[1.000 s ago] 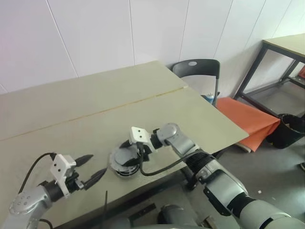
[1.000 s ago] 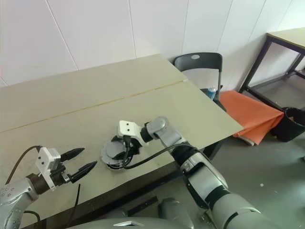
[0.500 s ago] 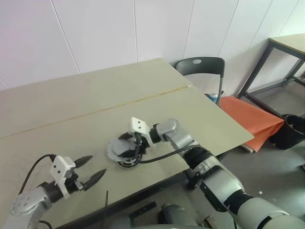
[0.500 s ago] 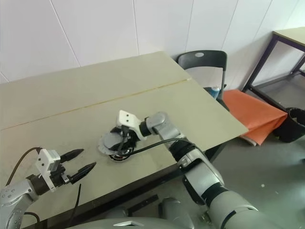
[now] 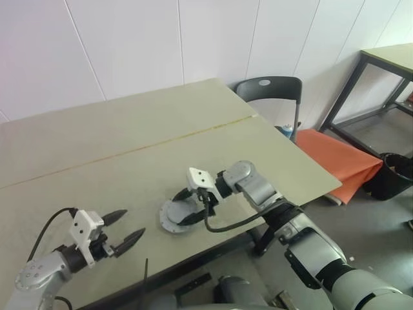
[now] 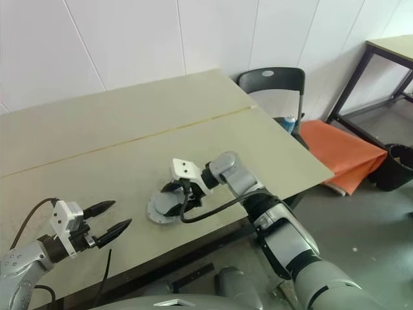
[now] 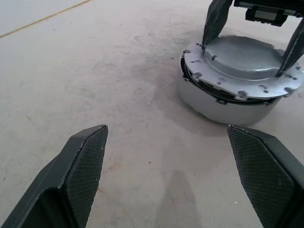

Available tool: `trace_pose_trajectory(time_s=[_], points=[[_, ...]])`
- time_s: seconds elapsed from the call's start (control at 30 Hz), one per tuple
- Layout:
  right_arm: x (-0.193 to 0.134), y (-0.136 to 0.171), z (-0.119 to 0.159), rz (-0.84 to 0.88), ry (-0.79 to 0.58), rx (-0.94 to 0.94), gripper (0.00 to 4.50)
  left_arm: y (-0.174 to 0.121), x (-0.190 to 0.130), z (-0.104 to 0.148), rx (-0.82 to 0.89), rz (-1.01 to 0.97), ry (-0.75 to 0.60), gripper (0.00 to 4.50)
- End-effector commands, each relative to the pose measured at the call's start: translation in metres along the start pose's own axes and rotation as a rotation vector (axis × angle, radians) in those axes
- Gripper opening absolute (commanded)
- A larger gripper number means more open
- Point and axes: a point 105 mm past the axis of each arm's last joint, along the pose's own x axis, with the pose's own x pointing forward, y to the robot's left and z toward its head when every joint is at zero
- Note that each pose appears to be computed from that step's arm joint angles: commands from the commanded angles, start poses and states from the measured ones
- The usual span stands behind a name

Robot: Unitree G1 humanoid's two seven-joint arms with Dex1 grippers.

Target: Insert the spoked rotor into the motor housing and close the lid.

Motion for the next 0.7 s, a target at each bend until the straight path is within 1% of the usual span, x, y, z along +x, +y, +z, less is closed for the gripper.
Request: trace_pose_trajectory(time_s=[0.03, 0.4, 0.7], points=[[0.002, -0.004, 0.015, -0.011, -0.012, -0.08, 3.23, -0.002, 0.001, 0.011, 0.03, -0.013, -0.034, 4.31], [-0.001, -0.007, 0.01, -0.025, 0.01, -0.079, 3.23, -0.003, 0.002, 0.01, 0.03, -0.016, -0.032, 4.31], [-0.008, -0.012, -0.003, -0.048, 0.078, -0.067, 3.23, -0.002, 0.002, 0.01, 0.03, -0.018, -0.03, 4.31]])
